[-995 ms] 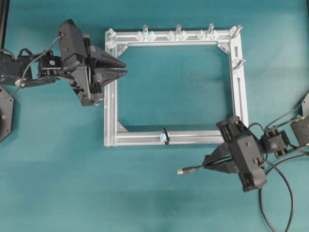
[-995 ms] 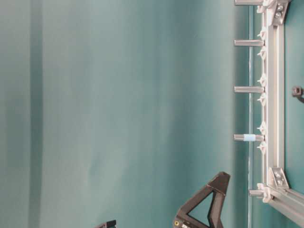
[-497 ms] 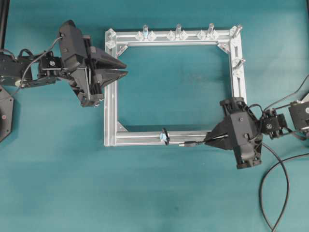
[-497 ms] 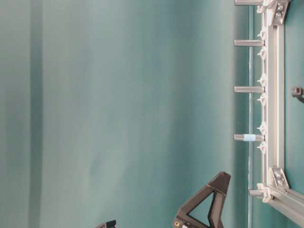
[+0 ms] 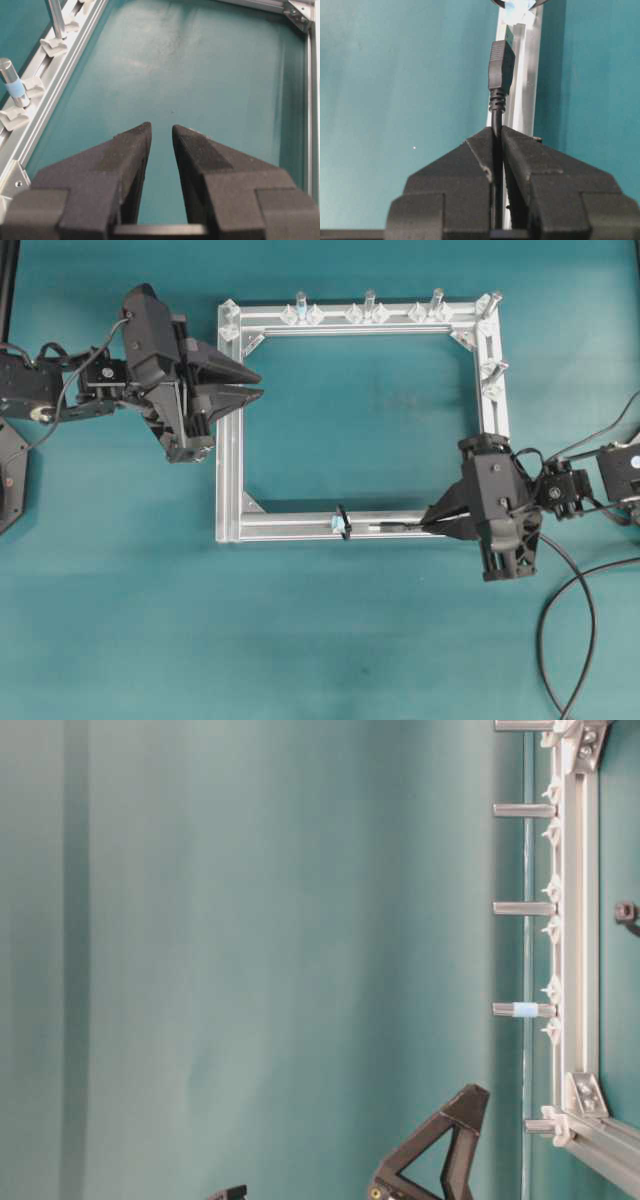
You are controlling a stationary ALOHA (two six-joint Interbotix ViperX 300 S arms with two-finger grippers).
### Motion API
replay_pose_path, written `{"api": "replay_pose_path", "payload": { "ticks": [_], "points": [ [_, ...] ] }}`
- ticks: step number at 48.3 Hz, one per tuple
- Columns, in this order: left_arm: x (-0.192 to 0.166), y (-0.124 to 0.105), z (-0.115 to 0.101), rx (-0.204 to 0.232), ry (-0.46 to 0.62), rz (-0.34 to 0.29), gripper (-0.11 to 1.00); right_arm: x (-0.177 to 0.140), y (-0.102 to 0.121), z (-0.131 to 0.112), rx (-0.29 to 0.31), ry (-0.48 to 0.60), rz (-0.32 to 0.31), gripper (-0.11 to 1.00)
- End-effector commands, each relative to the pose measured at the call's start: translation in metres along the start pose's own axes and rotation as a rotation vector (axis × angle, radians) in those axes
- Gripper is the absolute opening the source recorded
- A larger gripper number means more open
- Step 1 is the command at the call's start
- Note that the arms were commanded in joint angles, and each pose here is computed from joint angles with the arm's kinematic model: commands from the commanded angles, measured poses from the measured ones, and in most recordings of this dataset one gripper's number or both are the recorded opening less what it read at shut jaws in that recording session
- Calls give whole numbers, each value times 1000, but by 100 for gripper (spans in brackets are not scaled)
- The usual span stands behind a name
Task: Insert the wire through the string loop located in the center.
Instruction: 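Move the right gripper to align the USB plug with the zip-tie loop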
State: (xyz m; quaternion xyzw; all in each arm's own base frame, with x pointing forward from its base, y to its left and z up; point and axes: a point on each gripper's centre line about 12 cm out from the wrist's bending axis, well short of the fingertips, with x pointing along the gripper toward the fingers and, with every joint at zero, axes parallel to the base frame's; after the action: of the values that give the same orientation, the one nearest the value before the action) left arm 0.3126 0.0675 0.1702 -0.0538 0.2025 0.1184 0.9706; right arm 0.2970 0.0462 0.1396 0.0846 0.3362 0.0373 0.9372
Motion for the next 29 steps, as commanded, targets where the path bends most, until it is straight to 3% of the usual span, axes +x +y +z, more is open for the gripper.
{"api": "replay_pose_path", "payload": {
  "ticks": [1,29],
  "points": [
    [-3,-2,10,-4,-33,-5,28,-1,2,10,14,-33,7,7],
    [-2,-2,7,-3,-15,-5,28,2,1,9,44,-23,4,7]
  ]
}}
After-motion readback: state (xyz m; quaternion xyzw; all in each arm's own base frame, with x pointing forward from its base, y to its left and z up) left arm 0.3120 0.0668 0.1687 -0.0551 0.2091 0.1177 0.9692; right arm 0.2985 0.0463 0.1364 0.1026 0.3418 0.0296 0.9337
